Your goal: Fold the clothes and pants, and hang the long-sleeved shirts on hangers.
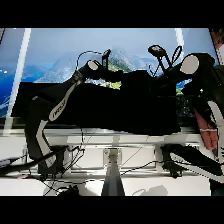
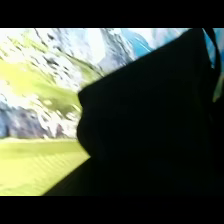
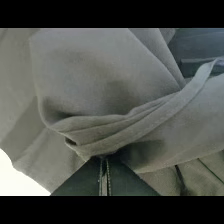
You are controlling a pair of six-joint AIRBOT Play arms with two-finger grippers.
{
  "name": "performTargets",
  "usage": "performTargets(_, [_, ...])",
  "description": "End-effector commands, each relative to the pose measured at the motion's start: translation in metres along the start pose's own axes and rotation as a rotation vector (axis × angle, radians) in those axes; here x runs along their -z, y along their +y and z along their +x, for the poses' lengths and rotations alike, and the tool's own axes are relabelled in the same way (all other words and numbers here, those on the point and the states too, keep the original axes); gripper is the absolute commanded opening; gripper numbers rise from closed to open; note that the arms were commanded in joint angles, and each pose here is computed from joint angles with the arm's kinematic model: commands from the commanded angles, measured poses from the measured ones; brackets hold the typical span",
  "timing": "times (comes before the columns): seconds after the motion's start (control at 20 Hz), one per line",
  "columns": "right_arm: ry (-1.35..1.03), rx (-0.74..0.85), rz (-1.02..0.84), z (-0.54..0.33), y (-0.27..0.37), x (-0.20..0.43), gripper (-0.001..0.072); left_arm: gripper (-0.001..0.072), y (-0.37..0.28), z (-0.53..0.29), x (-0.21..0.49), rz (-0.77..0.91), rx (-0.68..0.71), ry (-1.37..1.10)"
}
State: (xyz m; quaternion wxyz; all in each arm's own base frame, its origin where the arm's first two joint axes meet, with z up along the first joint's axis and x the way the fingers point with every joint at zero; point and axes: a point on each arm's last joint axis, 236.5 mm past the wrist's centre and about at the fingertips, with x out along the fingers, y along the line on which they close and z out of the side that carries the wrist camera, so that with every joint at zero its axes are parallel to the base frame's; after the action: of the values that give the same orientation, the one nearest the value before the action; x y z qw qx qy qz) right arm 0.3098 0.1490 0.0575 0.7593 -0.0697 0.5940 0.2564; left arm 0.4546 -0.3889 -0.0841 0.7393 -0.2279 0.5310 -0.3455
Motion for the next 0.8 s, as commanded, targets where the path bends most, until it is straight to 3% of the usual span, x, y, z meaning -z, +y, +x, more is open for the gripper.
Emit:
performTargets(0.0, [-0.020,0.004,-0.001,0.000,-0.001,-0.005,0.0019,0.0011,0.002,-0.009,-0.023,0.040,-0.017,-0.053])
performTargets(0.25, [-0.183,0.099,-0.019,-0.005,-0.023,-0.043,0.0019,0.0011,-0.020,-0.083,-0.098,0.337,-0.133,-0.208])
performTargets(0.5, [-0.666,0.200,-0.028,-0.053,-0.042,-0.147,0.0019,0.0011,-0.043,-0.230,-0.162,0.657,-0.421,-0.409])
performTargets(0.65, [-0.919,0.231,-0.010,-0.088,-0.049,-0.192,0.0036,0.0011,-0.056,-0.316,-0.181,0.752,-0.566,-0.522])
performTargets(0.7, [-0.971,0.244,-0.009,-0.096,-0.052,-0.200,0.0203,0.0011,-0.057,-0.341,-0.185,0.773,-0.617,-0.551])
performTargets(0.75, [-1.013,0.254,-0.009,-0.104,-0.054,-0.206,0.0483,0.0011,-0.055,-0.362,-0.188,0.787,-0.662,-0.571])
